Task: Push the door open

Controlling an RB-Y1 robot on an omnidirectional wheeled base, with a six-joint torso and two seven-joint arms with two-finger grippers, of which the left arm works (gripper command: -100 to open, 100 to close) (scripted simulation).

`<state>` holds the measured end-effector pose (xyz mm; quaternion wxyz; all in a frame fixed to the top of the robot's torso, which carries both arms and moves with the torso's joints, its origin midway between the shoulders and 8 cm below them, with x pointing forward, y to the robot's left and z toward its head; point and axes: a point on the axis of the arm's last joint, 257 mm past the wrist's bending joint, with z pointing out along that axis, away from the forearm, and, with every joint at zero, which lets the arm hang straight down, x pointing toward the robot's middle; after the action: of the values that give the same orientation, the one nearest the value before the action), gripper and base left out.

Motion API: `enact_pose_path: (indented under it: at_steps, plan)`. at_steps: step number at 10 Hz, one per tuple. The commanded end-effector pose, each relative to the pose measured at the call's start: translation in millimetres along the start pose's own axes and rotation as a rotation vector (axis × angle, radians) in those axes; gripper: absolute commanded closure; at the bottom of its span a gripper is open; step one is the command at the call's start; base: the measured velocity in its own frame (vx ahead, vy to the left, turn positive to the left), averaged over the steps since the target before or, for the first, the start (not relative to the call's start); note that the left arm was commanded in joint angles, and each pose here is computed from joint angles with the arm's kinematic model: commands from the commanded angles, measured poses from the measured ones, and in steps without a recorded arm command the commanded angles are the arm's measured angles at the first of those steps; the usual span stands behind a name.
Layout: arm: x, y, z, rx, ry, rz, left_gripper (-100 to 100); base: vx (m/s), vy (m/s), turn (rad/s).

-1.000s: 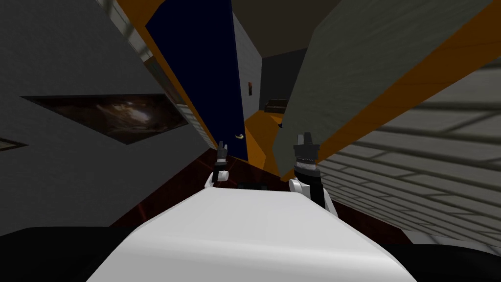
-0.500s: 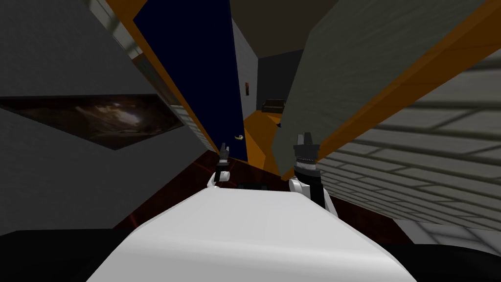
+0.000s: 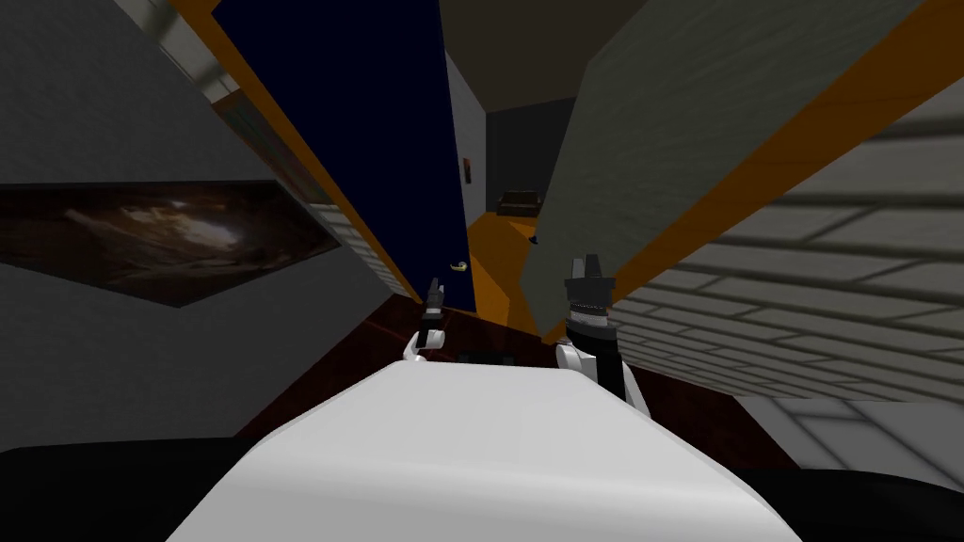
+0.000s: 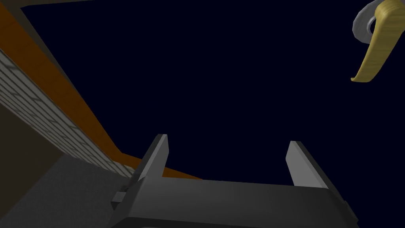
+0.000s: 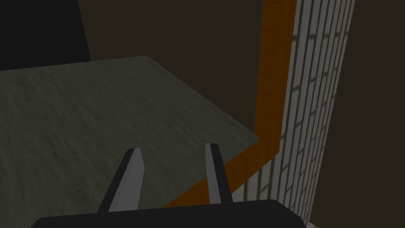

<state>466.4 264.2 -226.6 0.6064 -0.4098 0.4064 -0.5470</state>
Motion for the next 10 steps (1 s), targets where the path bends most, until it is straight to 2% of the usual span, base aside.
enact_pose_path:
  at_steps: [1, 4, 6, 10]
  plan:
    - [2.8, 13.8, -3.4, -0.025, 0.002, 0.000, -100, 0.029, 0.091, -0.061]
    - [8.2, 34.0, -7.0, -0.064, 0.007, -0.002, -100, 0.020, 0.071, -0.082]
    - [14.3, 50.4, -9.7, -0.096, 0.013, -0.005, -100, 0.038, 0.111, -0.168]
    - [24.3, 78.5, -18.4, -0.156, 0.022, -0.011, -100, 0.015, 0.106, -0.104]
